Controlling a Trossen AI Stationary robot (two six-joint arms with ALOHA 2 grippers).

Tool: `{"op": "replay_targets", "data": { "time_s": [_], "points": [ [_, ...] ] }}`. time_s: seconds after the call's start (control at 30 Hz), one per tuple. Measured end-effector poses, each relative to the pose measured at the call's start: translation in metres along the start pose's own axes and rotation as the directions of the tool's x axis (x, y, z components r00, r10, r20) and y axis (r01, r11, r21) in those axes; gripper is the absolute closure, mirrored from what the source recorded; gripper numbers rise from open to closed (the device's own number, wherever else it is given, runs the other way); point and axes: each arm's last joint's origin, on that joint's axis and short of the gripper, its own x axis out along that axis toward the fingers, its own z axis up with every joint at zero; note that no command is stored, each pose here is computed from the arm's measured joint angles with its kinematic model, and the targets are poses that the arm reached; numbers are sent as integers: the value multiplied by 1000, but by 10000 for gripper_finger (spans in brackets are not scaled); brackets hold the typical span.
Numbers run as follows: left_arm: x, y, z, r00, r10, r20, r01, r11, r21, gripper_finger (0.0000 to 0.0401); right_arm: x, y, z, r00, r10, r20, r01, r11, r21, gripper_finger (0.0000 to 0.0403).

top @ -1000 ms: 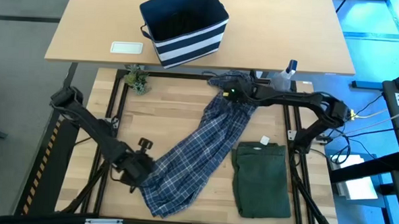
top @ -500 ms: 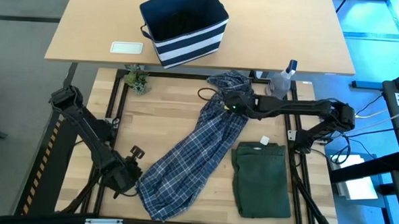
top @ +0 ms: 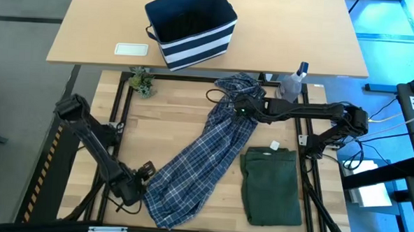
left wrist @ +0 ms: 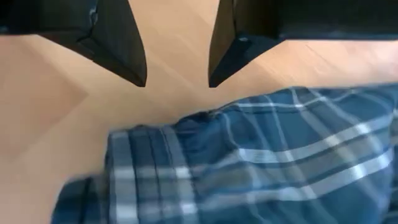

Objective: Fold Laundry from Bin
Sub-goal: Fold the blue checkered pants

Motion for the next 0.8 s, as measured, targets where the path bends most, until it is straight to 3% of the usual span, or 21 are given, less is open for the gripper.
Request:
{"op": "replay_targets", "data": {
  "time_s": [0.13,0.27,0.43,0.63,0.8],
  "points": [
    [7,-4,3,993,114,-16,-112,987,119,233,0,0,0,1000,0,0,0,1000,-1,327],
    [5,-9,9,973,225,49,-230,959,169,232,0,0,0,1000,0,1,0,1000,0,327],
    [1,-18,18,953,267,143,-289,942,171,232,0,0,0,1000,1,1,-1,1000,0,327],
    [-12,-25,27,903,379,203,-413,895,166,232,0,1,0,1000,18,1,-18,1000,2,326],
    [-16,-28,30,892,392,226,-431,889,158,232,0,1,1,1000,20,4,-20,1000,4,326]
  ]
}}
